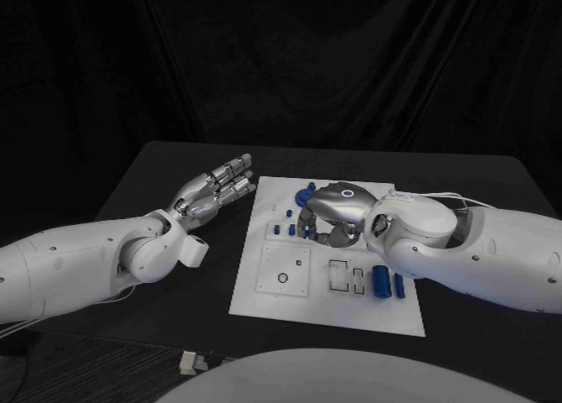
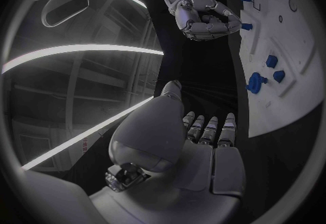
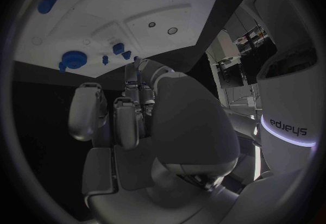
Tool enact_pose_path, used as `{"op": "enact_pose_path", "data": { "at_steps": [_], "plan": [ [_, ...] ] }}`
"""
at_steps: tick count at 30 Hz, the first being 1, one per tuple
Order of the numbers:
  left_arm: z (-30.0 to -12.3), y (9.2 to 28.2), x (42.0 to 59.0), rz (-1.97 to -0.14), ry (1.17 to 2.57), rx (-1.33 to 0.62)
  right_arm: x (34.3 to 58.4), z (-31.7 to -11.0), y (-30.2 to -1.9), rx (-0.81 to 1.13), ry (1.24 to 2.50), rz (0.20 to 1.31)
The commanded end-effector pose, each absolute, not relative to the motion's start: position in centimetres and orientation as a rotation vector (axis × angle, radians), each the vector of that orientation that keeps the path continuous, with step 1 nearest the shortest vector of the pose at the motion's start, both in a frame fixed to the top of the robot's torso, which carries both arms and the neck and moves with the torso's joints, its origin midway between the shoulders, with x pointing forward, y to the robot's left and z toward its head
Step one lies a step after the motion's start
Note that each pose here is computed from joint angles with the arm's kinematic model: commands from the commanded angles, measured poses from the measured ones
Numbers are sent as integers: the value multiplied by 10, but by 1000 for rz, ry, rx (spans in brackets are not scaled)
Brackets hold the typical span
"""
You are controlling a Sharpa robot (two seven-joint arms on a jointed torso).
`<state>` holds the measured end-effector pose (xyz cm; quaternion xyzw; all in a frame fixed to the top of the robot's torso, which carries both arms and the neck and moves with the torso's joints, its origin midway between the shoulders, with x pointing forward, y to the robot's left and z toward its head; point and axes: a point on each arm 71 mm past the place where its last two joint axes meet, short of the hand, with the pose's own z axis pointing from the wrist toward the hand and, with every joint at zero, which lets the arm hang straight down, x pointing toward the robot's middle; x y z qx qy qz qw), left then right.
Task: Assemble the parts on the task board
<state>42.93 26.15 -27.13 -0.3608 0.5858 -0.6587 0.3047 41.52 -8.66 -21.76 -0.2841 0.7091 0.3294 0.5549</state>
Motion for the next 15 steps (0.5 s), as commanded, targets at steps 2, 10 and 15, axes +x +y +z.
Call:
{"op": "enact_pose_path", "data": {
  "at_steps": [2, 10, 15],
  "plan": [
    [-268, 260, 429, -1788, 1509, -942, 414, -230, -84, -702, 1751, 738],
    [-269, 260, 428, -1787, 1510, -944, 409, -240, -76, -712, 1769, 761],
    [-269, 260, 428, -1789, 1512, -944, 408, -243, -73, -715, 1773, 770]
  ]
}}
